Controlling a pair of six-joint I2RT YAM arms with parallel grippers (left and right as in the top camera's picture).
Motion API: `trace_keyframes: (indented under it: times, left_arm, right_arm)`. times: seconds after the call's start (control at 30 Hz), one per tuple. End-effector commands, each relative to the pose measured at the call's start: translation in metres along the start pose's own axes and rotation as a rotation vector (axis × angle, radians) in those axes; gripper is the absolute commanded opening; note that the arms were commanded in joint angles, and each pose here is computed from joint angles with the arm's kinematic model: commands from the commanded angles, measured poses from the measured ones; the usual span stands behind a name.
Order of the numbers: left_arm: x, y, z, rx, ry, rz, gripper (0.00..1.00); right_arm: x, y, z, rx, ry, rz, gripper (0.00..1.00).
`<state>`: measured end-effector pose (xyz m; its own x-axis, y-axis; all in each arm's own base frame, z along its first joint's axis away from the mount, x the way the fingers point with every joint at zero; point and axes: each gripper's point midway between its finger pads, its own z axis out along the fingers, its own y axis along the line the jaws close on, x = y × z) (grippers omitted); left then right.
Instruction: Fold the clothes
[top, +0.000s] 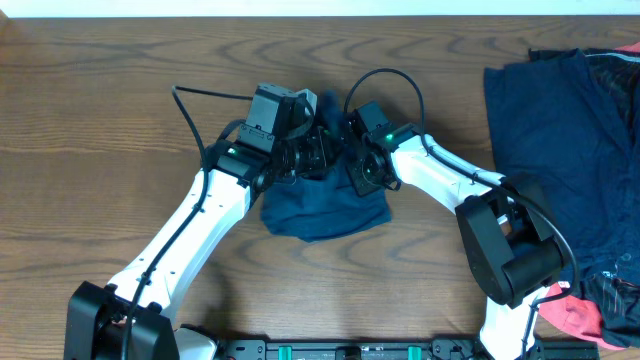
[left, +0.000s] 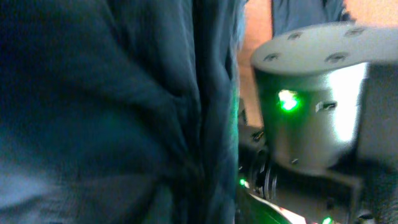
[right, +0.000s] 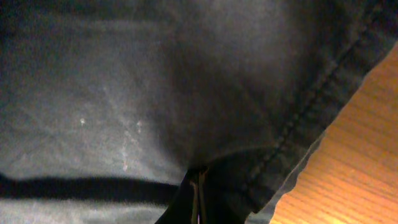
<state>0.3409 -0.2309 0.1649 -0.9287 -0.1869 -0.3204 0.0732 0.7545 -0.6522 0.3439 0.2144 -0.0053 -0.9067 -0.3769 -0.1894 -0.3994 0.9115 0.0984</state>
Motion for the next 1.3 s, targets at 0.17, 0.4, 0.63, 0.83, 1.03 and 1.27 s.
trace_keyframes:
  times: [0.17, 0.4, 0.63, 0.83, 1.03, 1.27]
  left_arm:
    - [-0.026, -0.008, -0.019, 0.032, -0.081, 0.019, 0.46]
    - [-0.049, 0.025, -0.038, -0.057, -0.160, 0.035, 0.46]
    - [-0.052, 0.061, -0.033, -0.210, -0.172, 0.038, 0.46]
    - [-0.036, 0.093, -0.009, -0.285, -0.097, -0.002, 0.46]
    - [-0.018, 0.120, 0.017, -0.337, 0.004, -0.048, 0.46]
    - [0.025, 0.151, 0.036, -0.425, 0.186, -0.120, 0.46]
  right_arm:
    - [0.020, -0.046, -0.028, 0.138, 0.099, 0.183, 0.17]
    - [-0.038, -0.081, -0.145, 0.089, -0.183, 0.227, 0.22]
    - [-0.031, -0.019, -0.170, -0.171, -0.190, 0.086, 0.20]
    - [0.006, 0.037, -0.127, -0.278, -0.027, -0.008, 0.19]
    - [0.053, 0.060, -0.083, -0.269, 0.130, -0.068, 0.20]
    - [0.091, 0.025, -0.044, -0.094, 0.237, -0.022, 0.20]
